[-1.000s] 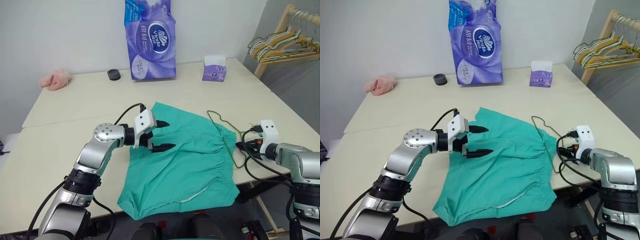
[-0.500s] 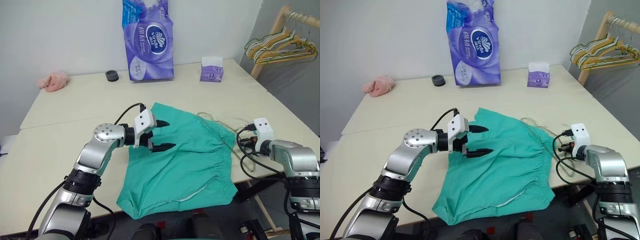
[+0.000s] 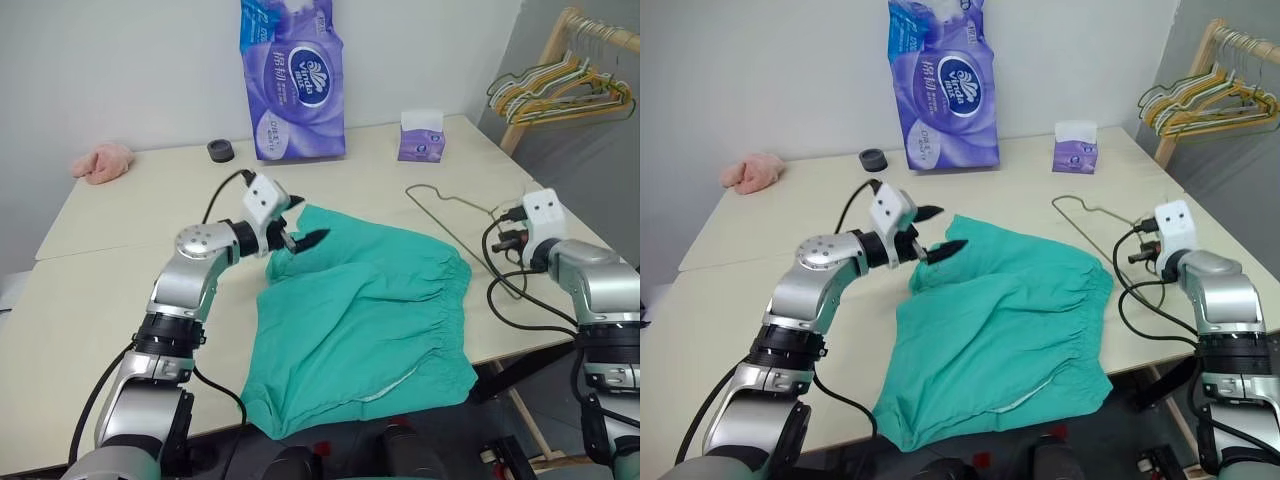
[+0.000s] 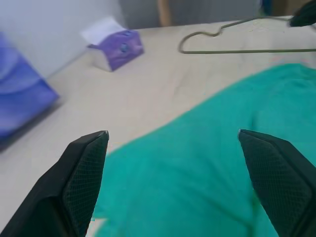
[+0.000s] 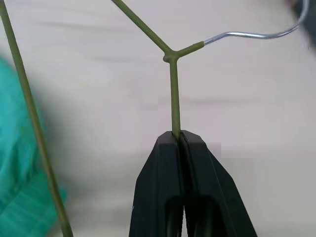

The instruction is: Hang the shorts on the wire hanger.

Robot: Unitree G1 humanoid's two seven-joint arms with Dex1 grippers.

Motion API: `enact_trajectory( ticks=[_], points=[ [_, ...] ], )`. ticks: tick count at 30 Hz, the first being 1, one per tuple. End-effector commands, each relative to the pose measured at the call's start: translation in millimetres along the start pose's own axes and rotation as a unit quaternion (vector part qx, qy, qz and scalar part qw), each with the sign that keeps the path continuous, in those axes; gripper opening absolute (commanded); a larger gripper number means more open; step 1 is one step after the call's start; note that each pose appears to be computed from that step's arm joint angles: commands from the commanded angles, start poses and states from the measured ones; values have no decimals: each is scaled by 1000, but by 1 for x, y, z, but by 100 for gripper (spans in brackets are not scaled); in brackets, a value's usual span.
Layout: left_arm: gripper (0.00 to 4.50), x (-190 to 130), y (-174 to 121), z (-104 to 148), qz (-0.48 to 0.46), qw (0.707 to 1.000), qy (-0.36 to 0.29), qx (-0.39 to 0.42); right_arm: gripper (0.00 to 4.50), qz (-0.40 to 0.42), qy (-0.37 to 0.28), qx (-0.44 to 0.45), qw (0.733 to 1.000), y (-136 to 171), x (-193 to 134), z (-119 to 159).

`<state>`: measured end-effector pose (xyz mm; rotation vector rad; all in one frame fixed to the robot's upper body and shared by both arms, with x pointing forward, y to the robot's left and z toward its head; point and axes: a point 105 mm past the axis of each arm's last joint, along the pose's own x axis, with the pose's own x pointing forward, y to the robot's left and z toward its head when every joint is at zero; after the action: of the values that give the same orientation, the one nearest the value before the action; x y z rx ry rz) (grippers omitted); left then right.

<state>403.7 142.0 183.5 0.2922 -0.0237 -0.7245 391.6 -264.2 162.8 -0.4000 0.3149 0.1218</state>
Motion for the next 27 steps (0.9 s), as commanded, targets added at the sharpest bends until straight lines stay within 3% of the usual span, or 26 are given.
enact_trajectory(
  ticks=[1,3,9,17,27],
  points=[
    [444,-4,15,33,2,996,-68,-56,0,46,-99,-139,984,28,-14,49],
    [444,-6,9,40,-33,992,-85,-83,0,74,-113,-192,972,46,-19,52],
    [444,-26,-20,14,-175,982,11,-67,0,142,-194,-353,904,110,-40,62],
    [444,-34,-47,-12,-251,964,75,-51,0,140,-281,-415,854,133,-57,92],
    [444,-36,-56,-23,-269,958,90,-48,0,145,-323,-423,834,143,-67,106]
  ],
)
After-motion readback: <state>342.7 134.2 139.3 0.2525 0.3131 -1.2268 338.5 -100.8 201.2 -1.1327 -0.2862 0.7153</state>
